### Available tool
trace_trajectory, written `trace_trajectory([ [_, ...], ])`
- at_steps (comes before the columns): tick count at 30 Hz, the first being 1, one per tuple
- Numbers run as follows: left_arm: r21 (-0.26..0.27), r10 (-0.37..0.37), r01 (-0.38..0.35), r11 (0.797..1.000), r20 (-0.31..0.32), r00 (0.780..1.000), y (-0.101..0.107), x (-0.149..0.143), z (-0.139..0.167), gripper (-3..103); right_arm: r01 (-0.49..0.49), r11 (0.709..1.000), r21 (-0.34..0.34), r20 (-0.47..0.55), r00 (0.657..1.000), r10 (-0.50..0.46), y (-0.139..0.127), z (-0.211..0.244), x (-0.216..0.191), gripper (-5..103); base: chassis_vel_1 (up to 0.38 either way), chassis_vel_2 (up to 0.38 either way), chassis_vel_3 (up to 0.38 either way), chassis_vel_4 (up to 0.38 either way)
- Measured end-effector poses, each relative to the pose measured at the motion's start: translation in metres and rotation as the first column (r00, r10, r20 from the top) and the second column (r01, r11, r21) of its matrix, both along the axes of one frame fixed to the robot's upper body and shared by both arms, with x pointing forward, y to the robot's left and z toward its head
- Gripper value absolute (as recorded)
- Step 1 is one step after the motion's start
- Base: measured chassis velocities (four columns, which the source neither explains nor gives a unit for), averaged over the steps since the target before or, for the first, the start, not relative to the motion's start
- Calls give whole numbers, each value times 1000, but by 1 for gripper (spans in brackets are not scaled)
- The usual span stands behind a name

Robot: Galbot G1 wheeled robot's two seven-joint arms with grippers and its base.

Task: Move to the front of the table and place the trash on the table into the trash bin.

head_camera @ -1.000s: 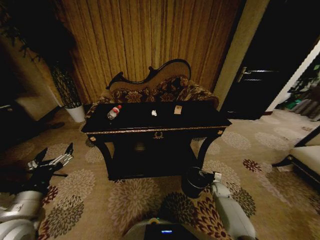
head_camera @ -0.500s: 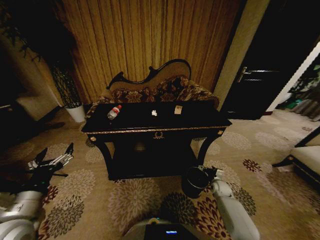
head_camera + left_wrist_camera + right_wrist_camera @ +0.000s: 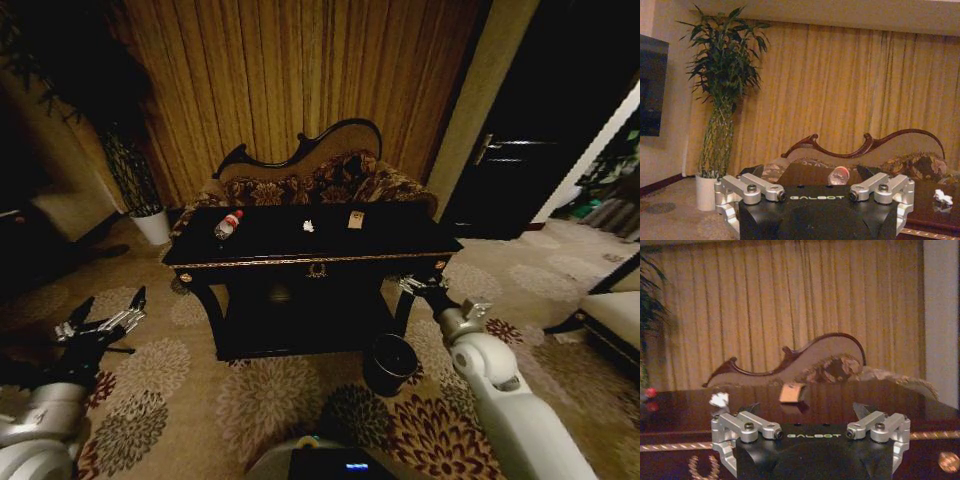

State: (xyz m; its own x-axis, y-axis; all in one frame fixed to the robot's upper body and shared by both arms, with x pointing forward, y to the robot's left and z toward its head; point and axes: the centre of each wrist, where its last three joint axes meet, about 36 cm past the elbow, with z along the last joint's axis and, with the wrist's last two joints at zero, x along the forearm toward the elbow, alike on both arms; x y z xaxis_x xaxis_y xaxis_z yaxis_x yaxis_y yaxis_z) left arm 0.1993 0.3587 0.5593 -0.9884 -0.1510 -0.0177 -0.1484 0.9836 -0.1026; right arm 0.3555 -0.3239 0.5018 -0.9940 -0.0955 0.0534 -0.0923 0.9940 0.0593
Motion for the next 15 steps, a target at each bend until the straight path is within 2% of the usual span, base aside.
trace_trajectory([
  [5, 9, 1, -1, 1000, 1, 1000, 2, 0, 1, 100, -34, 999, -2, 22, 999, 34, 10, 16, -6, 100, 0, 0, 0, 0],
  [15, 6, 0, 0, 1000, 4, 1000, 1, 0, 1, 100, -40, 999, -6, 21, 999, 40, 12, 16, -4, 100, 0, 0, 0, 0],
])
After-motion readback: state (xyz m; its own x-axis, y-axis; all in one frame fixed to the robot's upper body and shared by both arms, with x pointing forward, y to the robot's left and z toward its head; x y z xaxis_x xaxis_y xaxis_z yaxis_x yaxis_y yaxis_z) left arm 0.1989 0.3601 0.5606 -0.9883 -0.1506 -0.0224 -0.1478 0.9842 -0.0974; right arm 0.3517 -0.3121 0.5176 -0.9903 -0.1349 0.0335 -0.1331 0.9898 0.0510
